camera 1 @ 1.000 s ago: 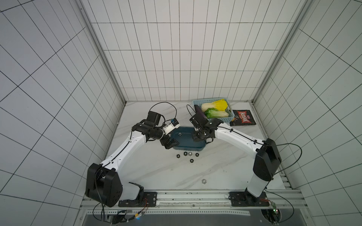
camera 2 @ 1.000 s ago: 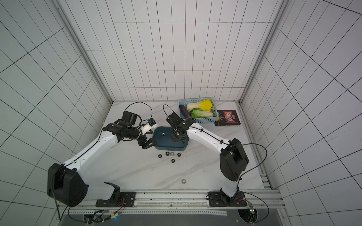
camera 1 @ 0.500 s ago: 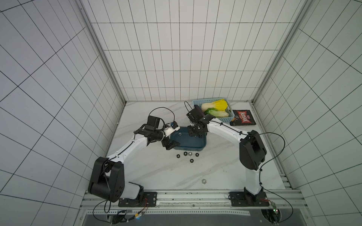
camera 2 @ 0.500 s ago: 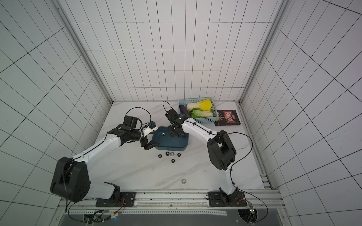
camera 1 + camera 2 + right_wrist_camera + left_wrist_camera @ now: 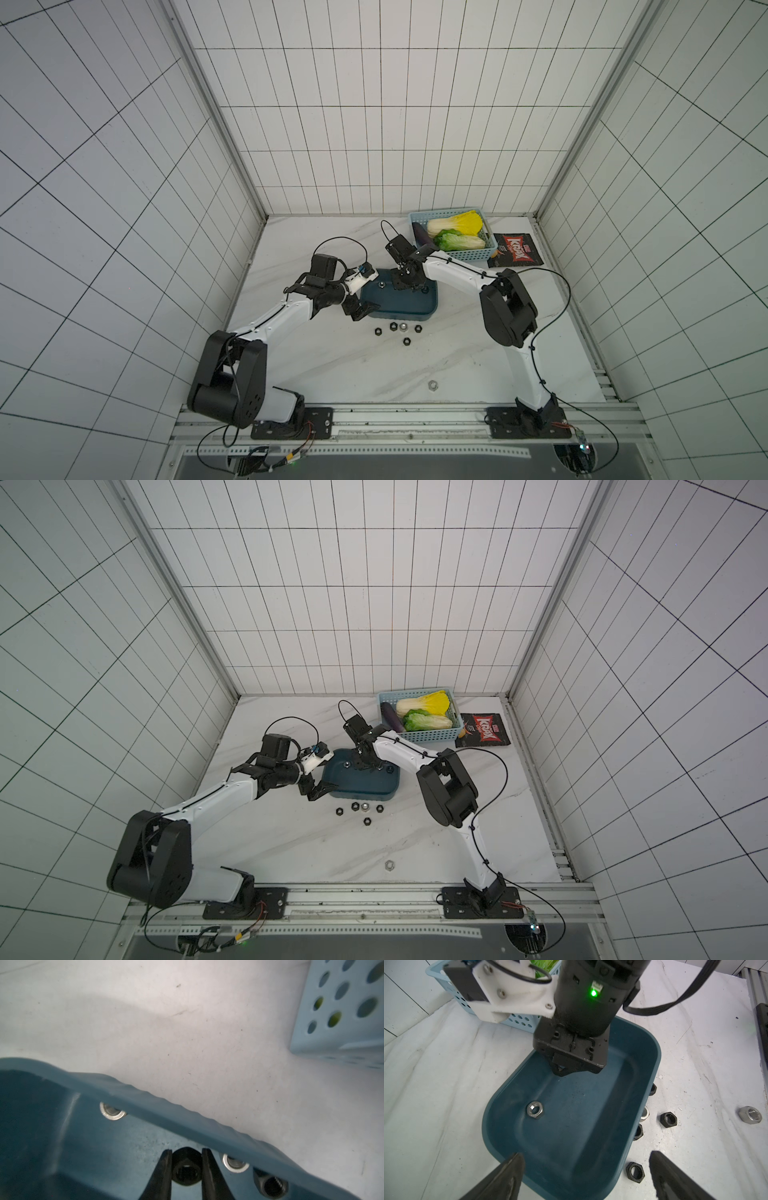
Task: Put the nuts on the desktop into the storage box
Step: Place the nut in the storage box.
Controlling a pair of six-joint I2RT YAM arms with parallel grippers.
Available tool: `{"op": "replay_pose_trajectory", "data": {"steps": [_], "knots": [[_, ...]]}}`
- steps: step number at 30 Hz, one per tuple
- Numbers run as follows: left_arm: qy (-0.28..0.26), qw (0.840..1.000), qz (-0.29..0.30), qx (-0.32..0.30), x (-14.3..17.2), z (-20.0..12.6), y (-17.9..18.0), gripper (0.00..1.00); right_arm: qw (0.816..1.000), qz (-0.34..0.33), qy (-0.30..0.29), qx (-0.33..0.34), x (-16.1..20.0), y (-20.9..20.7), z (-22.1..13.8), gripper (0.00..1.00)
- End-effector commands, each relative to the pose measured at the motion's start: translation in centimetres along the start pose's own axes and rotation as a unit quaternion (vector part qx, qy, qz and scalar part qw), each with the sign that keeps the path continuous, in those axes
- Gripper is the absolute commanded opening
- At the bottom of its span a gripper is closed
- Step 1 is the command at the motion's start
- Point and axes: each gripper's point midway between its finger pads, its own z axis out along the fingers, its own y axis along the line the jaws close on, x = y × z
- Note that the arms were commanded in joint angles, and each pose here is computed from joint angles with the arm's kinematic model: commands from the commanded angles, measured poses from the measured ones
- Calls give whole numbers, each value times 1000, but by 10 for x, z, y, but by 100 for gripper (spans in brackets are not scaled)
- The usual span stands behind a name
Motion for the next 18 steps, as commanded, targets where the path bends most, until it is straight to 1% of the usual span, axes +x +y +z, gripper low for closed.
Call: {"op": "replay_pose_trajectory", "data": {"steps": [1,7,12,18], "knots": [[-14,1000,14,-1,-6,-5,-1,98,999,18,-16,28,-13,-12,2,15],[-10,1000,16,-7,-3,-5,-1,97,999,23,-15,38,-12,-15,6,16],[-12,1000,15,-9,-2,-8,-2,97,999,29,-9,42,-7,-16,11,20],[-13,1000,15,-7,-2,-9,-3,97,999,31,-8,39,-7,-15,10,35]]}}
